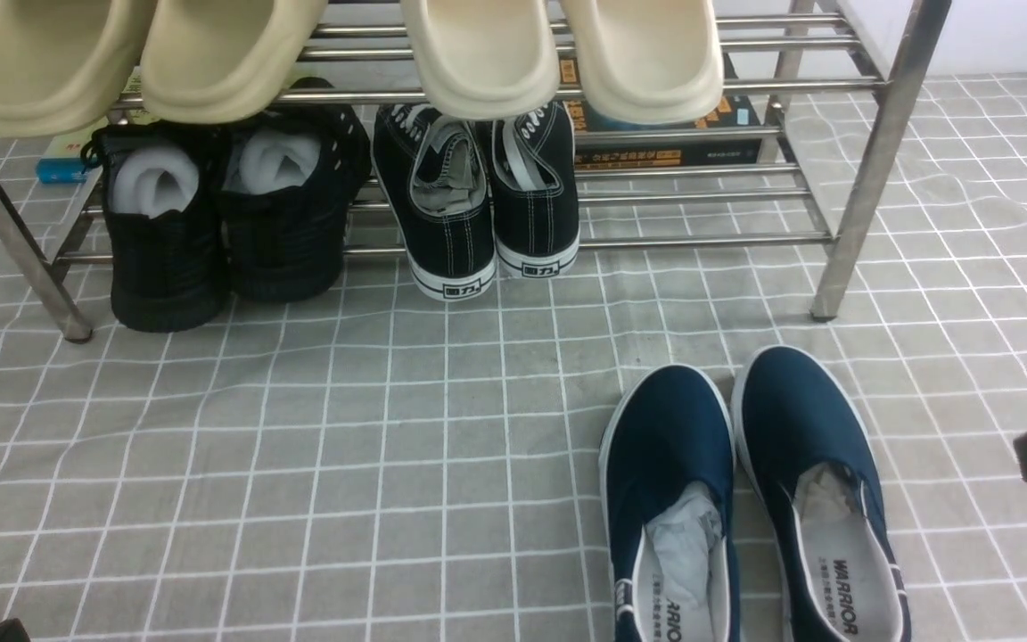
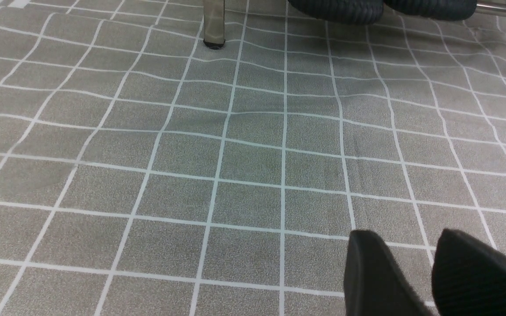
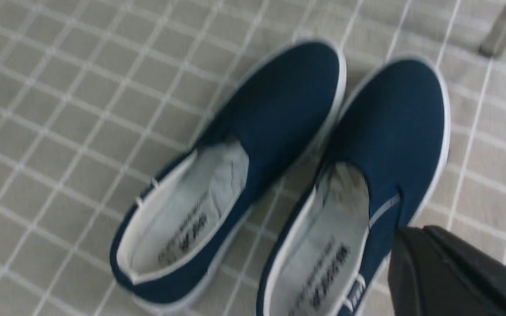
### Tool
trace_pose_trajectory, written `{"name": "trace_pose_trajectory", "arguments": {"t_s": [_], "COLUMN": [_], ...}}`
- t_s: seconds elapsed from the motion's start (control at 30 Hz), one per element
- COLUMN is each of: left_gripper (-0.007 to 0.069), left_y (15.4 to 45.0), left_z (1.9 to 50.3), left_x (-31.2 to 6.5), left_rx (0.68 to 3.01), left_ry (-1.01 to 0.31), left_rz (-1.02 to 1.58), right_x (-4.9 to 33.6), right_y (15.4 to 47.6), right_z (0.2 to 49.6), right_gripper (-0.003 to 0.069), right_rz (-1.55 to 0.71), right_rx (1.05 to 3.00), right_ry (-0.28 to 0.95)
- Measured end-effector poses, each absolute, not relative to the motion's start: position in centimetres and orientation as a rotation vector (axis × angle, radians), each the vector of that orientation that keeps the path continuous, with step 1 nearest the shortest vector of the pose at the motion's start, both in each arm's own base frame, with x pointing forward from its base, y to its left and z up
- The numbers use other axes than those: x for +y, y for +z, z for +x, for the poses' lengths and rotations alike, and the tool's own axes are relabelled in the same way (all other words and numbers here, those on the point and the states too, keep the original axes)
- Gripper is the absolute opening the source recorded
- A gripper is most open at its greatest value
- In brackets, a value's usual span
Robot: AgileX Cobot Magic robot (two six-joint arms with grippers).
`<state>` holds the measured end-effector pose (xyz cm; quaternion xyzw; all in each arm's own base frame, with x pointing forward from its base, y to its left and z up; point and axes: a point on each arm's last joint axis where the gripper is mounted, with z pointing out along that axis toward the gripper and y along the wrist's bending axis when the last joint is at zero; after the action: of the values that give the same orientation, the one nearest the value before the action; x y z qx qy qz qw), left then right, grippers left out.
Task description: Take the shoes off the shelf with your hand from the grey coffee tablecloth.
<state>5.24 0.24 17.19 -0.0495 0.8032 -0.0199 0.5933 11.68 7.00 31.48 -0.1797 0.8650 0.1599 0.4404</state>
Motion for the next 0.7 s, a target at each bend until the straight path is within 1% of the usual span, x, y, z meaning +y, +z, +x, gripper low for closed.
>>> {"name": "trace_pose_trajectory", "arguments": {"t_s": [0.07,0.17,0.33,0.7], "left_gripper": [0.0242,0.0242,0.0242,0.0242], "left_y": [17.2,17.2,17.2,17.2], "left_z": [5.2,5.2,5.2,5.2], "left_x": [0.2,0.2,0.2,0.2], "left_rx": [1.867,1.867,1.867,1.867], "left_ry": [-0.046,-0.046,-0.046,-0.046], "left_rz": [-0.115,-0.115,-0.115,-0.115], "right_x": [6.8,6.8,6.9,6.9], "right_y": [29.8,28.4,28.4,28.4], "right_z": [11.5,11.6,11.7,11.7], "right_gripper": [-0.0018,-0.0018,-0.0016,-0.001], "right_rz": [-0.422,-0.406,-0.396,-0.396], "right_rx": [2.059,2.0,1.954,1.951], "right_ry": [0.417,0.428,0.435,0.436]}}
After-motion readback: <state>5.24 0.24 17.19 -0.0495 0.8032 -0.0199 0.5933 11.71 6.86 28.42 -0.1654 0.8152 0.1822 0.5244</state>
